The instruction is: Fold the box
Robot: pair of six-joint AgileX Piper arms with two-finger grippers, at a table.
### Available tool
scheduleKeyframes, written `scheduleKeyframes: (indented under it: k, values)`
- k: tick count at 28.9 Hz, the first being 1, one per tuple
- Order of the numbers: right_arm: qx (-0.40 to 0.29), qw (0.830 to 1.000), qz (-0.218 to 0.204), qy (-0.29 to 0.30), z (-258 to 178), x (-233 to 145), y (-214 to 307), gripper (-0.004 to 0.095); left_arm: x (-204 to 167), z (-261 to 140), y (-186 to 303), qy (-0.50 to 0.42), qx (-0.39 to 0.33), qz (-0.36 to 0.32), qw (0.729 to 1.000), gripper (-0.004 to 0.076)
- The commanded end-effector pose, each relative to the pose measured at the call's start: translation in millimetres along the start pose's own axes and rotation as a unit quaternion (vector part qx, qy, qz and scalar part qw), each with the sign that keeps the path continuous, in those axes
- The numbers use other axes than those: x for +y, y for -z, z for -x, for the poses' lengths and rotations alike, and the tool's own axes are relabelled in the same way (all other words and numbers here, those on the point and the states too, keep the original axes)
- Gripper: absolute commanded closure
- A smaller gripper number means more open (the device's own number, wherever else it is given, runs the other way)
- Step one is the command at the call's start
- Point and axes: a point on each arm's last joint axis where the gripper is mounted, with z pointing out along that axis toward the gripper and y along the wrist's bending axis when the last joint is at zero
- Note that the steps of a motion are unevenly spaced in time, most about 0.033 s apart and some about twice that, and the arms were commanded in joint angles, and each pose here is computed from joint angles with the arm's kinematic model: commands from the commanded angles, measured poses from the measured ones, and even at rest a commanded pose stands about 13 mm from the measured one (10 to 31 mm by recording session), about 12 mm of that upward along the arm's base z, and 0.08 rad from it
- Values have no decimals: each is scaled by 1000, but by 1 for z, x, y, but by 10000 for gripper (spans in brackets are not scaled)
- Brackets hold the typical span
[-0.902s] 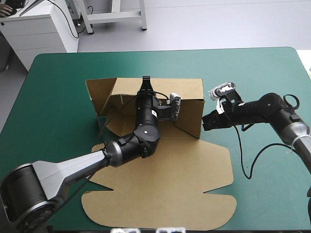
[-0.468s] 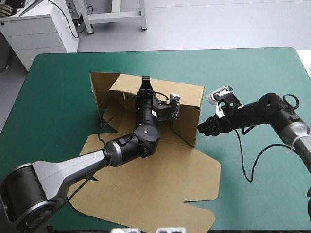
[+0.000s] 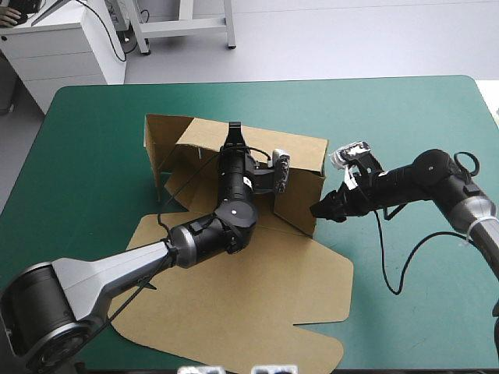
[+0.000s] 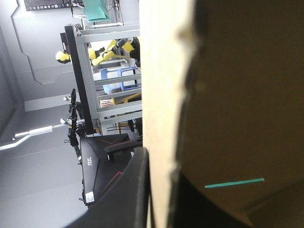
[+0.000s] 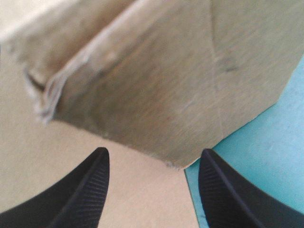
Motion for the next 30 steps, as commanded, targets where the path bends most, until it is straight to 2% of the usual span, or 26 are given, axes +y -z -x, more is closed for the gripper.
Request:
scheduleKeyframes:
  k: [1,7,13,21,26,29,30]
  values:
    - [-57,998,-10,11,12,15,7,380,22,-4,11,22,-3,32,999,726]
    - [-96,993,-66,22,6,27,-16,380,22,-4,11,22,-3,32,999,726]
    - [-152,980,-125,15,-1,37,-21,382,22,-4,11,15,-3,32,999,726]
    - [-237,950,-201,-3,-2,36,-29,392,22,-4,11,15,-3,32,999,726]
    - [-240,946,-219,-10,-1,28,-37,473,22,-4,11,17,-4,31,999,726]
    - [-228,948,-222,-13,-3,24,-45,578,22,-4,11,16,-4,33,999,726]
    - [-223,949,-222,-14,-4,23,-48,669,23,-4,11,14,-5,35,999,726]
